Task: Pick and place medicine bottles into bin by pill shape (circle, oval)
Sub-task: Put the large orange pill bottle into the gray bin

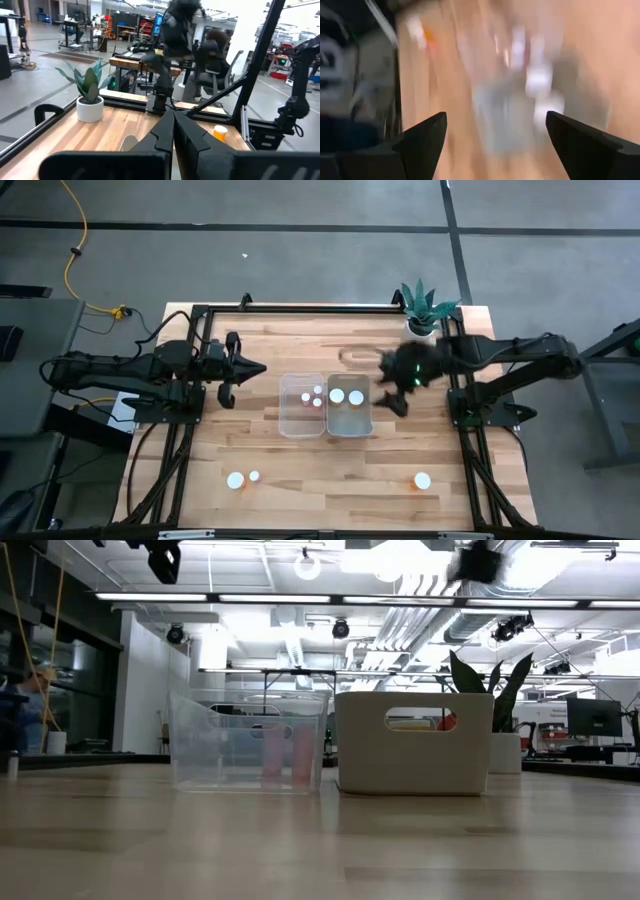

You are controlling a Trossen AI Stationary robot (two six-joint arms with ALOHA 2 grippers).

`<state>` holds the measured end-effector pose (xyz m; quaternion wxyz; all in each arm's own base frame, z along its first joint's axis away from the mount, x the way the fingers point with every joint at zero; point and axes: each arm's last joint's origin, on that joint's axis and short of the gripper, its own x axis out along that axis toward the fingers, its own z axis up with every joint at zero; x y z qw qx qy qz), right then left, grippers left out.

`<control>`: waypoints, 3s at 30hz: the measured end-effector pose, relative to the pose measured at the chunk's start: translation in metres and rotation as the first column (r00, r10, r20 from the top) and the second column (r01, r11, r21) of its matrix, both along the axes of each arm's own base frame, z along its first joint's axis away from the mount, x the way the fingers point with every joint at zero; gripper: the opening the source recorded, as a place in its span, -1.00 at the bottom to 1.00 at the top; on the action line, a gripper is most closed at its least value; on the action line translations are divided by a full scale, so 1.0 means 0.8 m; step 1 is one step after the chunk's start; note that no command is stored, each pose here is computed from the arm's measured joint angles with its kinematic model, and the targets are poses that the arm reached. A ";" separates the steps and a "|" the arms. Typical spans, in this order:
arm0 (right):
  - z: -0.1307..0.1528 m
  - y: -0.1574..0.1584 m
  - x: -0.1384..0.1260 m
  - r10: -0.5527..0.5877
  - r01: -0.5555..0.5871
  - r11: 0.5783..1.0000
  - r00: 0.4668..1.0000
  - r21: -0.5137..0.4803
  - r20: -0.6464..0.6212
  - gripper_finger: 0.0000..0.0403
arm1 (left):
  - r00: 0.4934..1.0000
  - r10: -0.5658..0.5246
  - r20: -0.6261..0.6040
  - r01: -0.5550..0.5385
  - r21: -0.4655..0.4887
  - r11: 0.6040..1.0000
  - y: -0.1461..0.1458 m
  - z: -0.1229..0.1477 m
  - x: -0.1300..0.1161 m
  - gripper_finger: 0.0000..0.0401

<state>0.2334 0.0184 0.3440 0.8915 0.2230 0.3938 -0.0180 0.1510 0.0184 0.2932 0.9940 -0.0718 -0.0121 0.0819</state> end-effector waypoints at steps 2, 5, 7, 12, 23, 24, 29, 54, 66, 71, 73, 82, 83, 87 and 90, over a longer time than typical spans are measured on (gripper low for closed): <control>-0.012 0.018 -0.016 -0.029 0.042 0.997 0.984 0.068 -0.176 0.66 | 1.000 0.011 0.000 -0.011 -0.001 1.000 0.000 0.000 0.000 -1.00; -0.025 0.052 -0.039 -0.074 0.144 0.979 0.912 0.146 -0.404 0.66 | 1.000 0.014 0.001 -0.014 -0.001 1.000 0.000 0.000 0.000 -1.00; -0.031 0.076 -0.050 -0.122 0.245 0.950 0.862 0.194 -0.491 0.66 | 1.000 0.015 0.001 -0.015 -0.001 1.000 0.001 0.000 0.000 -1.00; -0.056 0.132 -0.064 -0.284 0.559 0.795 0.685 0.235 -0.671 0.66 | 1.000 0.014 -0.003 -0.014 -0.018 1.000 0.001 -0.001 0.000 -1.00; -0.156 0.217 -0.062 -0.356 0.764 0.636 0.417 0.111 -0.836 0.66 | 1.000 0.014 -0.004 -0.014 -0.021 1.000 0.001 -0.001 0.000 -1.00; -0.161 0.219 -0.060 -0.370 0.770 0.631 0.410 0.099 -0.834 0.66 | 1.000 0.014 -0.004 -0.014 -0.021 1.000 0.001 -0.001 0.000 -1.00; -0.180 0.224 -0.054 -0.422 0.784 0.620 0.368 0.033 -0.829 0.66 | 1.000 0.014 -0.004 -0.014 -0.021 1.000 0.001 -0.001 0.000 -1.00; -0.195 0.227 -0.051 -0.451 0.783 0.621 0.336 -0.020 -0.826 0.31 | 0.999 0.037 -0.003 -0.037 -0.021 0.999 0.001 -0.001 0.000 -1.00; -0.194 0.228 -0.051 -0.425 0.751 0.661 0.364 -0.009 -0.829 -0.01 | 0.999 0.037 -0.003 -0.037 -0.021 0.999 0.001 -0.001 0.000 -1.00; -0.179 0.223 -0.055 -0.369 0.684 0.727 0.461 0.058 -0.807 -0.03 | 0.999 0.037 -0.003 -0.037 -0.021 0.999 0.001 -0.001 0.000 -1.00; -0.165 0.217 -0.058 -0.354 0.648 0.755 0.528 0.097 -0.772 -0.03 | 0.999 0.037 -0.003 -0.037 -0.021 0.999 0.001 -0.001 0.000 -1.00; -0.084 0.153 -0.058 -0.315 0.432 0.851 0.874 0.297 -0.370 -0.04 | 0.999 0.037 -0.003 -0.037 -0.021 0.999 0.001 -0.001 0.000 -1.00; -0.077 0.144 -0.057 -0.308 0.411 0.859 0.891 0.305 -0.335 -0.04 | 0.999 0.037 -0.003 -0.037 -0.021 0.999 0.001 -0.001 0.000 -1.00; -0.061 0.113 -0.046 -0.268 0.328 0.895 0.937 0.304 -0.222 -0.04 | 0.999 0.038 -0.003 -0.038 -0.021 0.999 0.001 -0.001 0.000 -1.00; -0.054 0.096 -0.034 -0.222 0.264 0.926 0.959 0.270 -0.179 -0.04 | 0.999 0.039 -0.003 -0.039 -0.021 0.999 0.001 -0.001 0.000 -1.00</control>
